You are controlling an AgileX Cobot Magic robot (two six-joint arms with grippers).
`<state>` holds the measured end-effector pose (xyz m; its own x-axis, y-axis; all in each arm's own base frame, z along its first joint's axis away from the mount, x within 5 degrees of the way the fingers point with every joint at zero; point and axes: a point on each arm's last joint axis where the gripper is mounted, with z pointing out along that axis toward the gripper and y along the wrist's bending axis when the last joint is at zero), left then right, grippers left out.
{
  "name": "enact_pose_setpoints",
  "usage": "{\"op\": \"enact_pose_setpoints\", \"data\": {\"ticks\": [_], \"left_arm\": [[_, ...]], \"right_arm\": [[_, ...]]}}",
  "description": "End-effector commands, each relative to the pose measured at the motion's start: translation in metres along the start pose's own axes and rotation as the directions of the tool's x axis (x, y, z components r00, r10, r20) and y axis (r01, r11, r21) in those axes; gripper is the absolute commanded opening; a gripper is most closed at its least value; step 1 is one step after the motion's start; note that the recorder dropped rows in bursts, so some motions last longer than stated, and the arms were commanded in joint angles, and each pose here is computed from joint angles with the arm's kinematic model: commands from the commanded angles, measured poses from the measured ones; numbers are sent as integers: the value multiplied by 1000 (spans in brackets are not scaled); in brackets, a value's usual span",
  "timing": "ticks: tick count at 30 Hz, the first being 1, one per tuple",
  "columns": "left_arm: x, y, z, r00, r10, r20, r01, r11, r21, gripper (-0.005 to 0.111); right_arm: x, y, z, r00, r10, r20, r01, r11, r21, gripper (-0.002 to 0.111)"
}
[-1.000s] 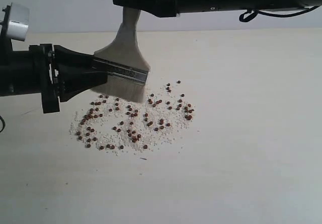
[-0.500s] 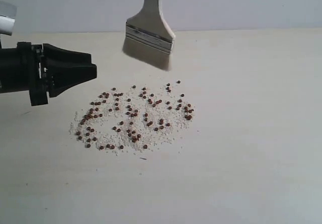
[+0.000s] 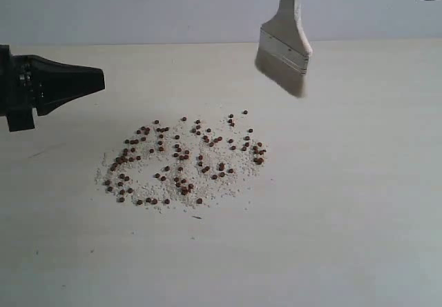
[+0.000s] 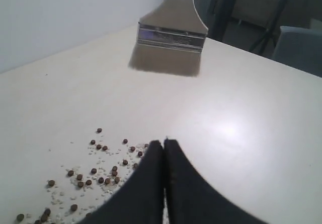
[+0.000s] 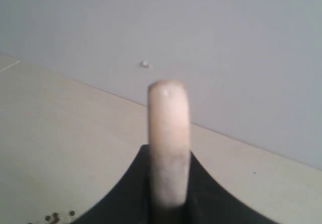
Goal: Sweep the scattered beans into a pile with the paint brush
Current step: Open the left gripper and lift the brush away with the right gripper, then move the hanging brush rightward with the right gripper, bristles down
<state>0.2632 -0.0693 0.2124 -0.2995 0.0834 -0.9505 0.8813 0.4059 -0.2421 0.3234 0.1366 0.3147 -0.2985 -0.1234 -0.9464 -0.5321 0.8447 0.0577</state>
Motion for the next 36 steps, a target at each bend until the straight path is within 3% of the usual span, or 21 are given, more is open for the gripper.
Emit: {"op": "enact_pose_setpoints", "data": {"ticks": [1, 8, 10, 15, 20, 25, 28, 31, 36], "left_arm": [[-5, -14, -10, 998, -4, 65, 6, 999, -41, 0], [9, -41, -38, 988, 5, 154, 24, 983, -181, 0], [14, -53, -45, 985, 16, 170, 20, 978, -208, 0], [29, -108, -61, 958, 101, 267, -21, 958, -285, 0], [41, -137, -67, 944, 131, 302, -44, 959, -280, 0], [50, -153, -69, 939, 96, 330, -10, 968, -252, 0], [54, -163, -68, 950, 162, 265, -103, 969, -223, 0], [58, -165, -67, 959, 178, 222, -134, 970, -202, 0], [65, -168, -65, 969, 196, 153, -171, 971, -167, 0]], "right_arm": [[8, -8, -24, 1000, 11, -3, -11, 991, 134, 0], [32, -17, -46, 995, 90, -45, -72, 952, 296, 0], [37, -16, -52, 994, 101, -48, -82, 951, 297, 0], [59, -7, -85, 992, 119, -52, -99, 951, 295, 0], [62, 3, -103, 998, 62, -31, -53, 972, 231, 0], [69, 4, -105, 996, 79, -40, -68, 972, 227, 0], [76, 3, -107, 995, 84, -59, -67, 968, 243, 0], [75, 3, -110, 995, 83, -50, -68, 965, 253, 0], [72, 13, -110, 993, 118, -27, -113, 982, 150, 0]]}}
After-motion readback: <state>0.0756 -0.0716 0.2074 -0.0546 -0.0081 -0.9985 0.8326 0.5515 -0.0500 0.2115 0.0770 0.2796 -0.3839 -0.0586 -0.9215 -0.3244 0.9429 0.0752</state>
